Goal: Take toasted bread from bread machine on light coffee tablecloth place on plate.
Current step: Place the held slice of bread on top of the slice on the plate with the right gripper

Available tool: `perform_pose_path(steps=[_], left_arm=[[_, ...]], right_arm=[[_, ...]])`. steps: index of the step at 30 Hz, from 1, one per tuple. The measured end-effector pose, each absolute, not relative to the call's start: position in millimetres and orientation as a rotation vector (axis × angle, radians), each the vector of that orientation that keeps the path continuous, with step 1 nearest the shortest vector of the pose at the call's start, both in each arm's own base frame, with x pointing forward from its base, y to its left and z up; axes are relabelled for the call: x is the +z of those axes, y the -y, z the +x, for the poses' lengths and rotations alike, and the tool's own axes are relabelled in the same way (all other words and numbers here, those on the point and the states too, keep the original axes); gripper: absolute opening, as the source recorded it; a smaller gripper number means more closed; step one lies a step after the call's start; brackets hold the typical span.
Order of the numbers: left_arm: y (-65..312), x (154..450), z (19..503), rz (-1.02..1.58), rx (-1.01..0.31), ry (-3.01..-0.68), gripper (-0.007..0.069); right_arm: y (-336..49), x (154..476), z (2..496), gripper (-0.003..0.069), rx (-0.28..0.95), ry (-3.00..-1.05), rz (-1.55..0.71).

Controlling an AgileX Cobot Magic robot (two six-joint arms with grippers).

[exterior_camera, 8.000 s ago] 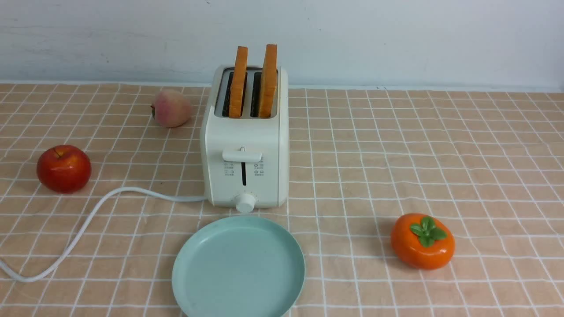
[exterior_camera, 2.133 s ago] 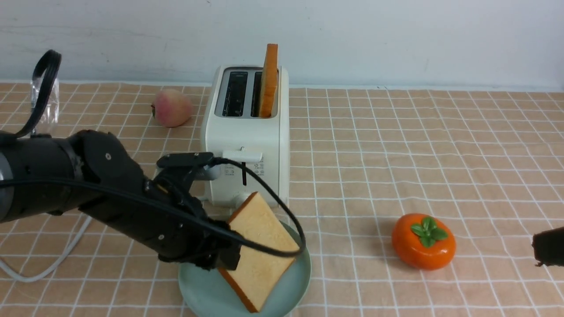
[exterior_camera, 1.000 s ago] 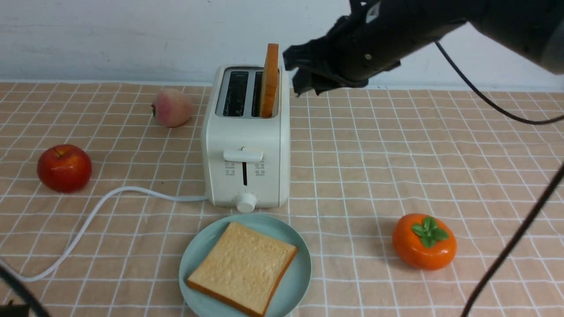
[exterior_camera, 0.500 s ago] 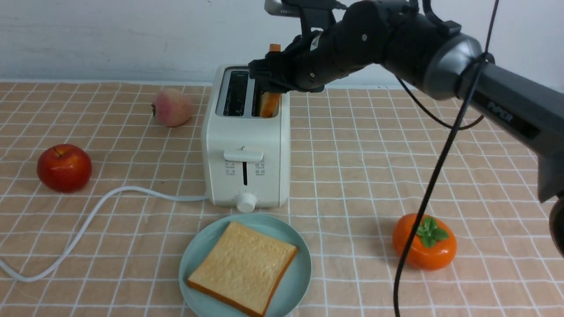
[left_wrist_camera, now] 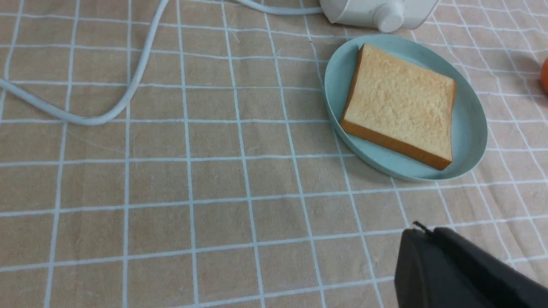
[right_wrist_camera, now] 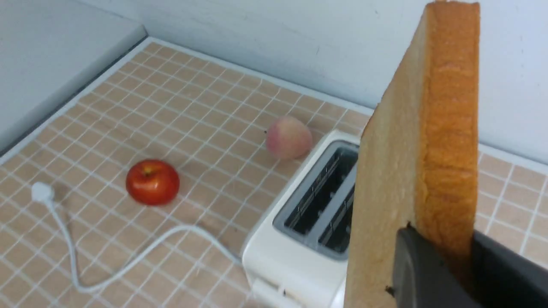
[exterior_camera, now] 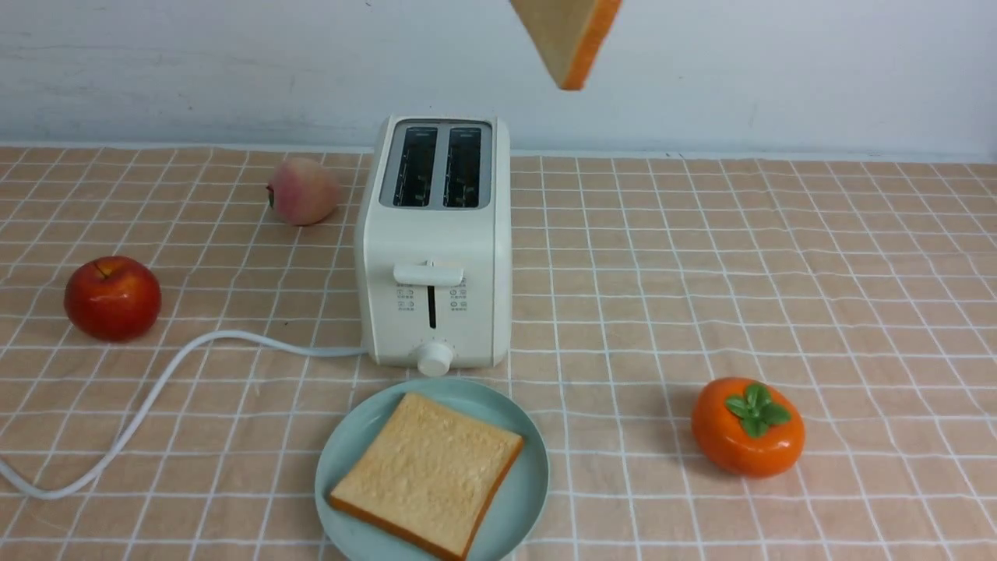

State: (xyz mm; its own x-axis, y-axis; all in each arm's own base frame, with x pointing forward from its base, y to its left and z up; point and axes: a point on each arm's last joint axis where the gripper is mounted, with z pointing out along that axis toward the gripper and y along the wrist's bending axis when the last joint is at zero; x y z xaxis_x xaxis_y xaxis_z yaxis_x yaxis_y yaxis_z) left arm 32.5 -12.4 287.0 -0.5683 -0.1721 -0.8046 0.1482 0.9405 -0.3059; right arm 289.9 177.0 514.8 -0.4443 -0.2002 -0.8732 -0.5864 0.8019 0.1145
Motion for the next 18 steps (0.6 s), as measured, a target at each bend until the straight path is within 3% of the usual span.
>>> perform_pose_path(steps=[6, 12, 13, 18], left_arm=[[13, 296, 37, -0.014, -0.436, -2.024, -0.0014], [14, 298, 39, -0.014, -0.447, -1.981, -0.0014], [14, 298, 39, -0.014, -0.447, -1.984, -0.0014], [14, 298, 39, -0.014, -0.447, -1.984, -0.0014]], right_arm=[[-166, 505, 259, 0.0083, 0.522, -2.172, -0.692], [-191, 430, 257, 0.0083, 0.818, -2.386, -0.862], [-200, 402, 256, 0.0083, 0.938, -2.426, -0.916], [-218, 330, 276, 0.0083, 1.117, -2.433, -0.786]])
